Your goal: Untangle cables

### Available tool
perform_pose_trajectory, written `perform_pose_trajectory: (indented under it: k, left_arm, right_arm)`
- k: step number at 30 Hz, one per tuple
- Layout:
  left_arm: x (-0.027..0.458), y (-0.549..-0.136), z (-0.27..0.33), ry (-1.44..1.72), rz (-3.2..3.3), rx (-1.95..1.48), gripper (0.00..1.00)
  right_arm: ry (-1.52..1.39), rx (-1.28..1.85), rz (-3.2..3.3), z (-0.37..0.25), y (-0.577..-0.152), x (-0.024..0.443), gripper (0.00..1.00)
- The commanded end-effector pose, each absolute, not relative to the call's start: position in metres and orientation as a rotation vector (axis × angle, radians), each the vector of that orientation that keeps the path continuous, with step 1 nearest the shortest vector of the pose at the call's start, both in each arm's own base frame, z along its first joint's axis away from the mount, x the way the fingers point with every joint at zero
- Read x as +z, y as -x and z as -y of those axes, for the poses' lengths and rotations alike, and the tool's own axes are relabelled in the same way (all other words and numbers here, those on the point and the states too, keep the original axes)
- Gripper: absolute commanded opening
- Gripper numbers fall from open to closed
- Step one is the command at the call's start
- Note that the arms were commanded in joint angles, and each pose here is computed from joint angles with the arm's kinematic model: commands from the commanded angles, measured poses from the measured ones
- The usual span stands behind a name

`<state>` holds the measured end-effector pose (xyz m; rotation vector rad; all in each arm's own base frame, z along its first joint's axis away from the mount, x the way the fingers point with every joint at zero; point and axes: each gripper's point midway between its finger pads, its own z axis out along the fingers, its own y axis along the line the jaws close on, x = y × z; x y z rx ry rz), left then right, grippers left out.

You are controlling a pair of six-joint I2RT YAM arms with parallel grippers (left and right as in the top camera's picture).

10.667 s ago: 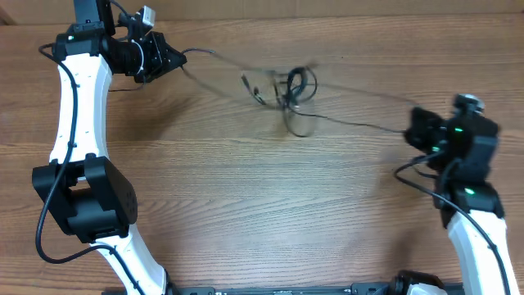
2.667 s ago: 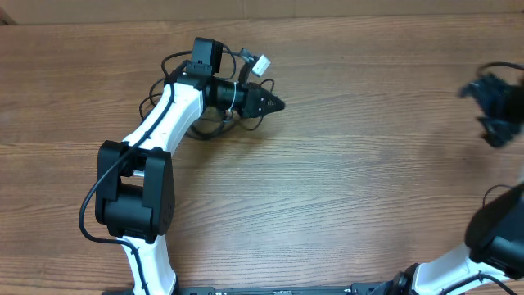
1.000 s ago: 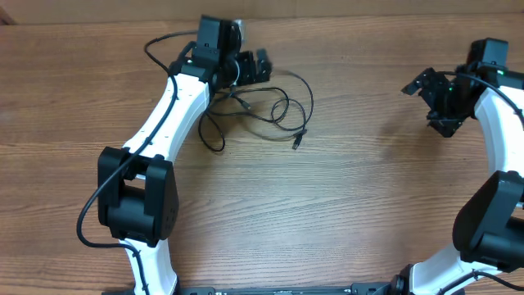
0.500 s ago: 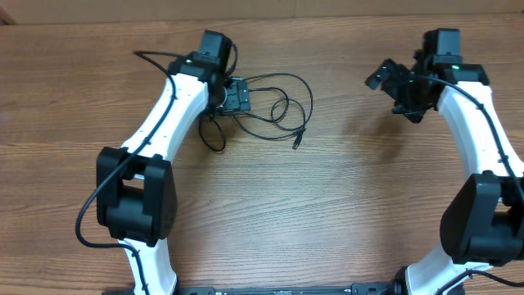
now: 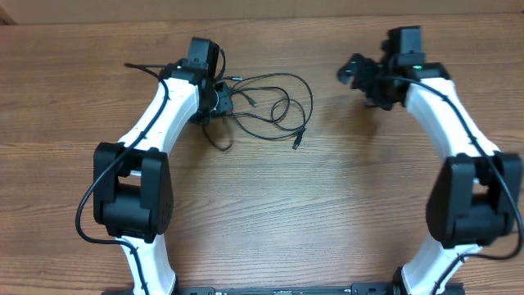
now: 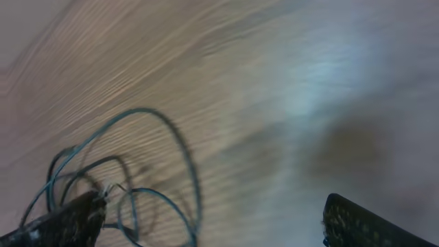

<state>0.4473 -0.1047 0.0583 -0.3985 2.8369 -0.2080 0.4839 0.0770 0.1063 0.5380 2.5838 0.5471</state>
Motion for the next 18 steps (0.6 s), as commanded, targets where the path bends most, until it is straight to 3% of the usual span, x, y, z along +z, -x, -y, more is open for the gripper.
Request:
perform_pose_trajectory:
  k: [1, 6, 9, 18]
  left_arm:
    - [0.044, -0.439, 0.103, 0.341, -2.881, -0.193, 0.04]
    - [0.043, -0.440, 0.090, 0.303, -2.888, -0.176, 0.04]
    - [0.043, -0.444, 0.074, 0.351, -2.878, -0.159, 0.04]
    - [0.045, -0.448, 0.037, 0.505, -2.861, -0.271, 0.04]
  right_arm:
    - [-0.334, 0.608, -2.635, -0.121, -0.484, 0.081, 1.00]
    - [-0.098, 0.570, -2.647, -0.153, -0.489, 0.050, 1.00]
    - [-0.004, 0.412, -2.665, -0.144, -0.489, 0.035, 0.93]
    - [0.294, 0.321, -2.666, -0.145, -0.484, 0.021, 0.93]
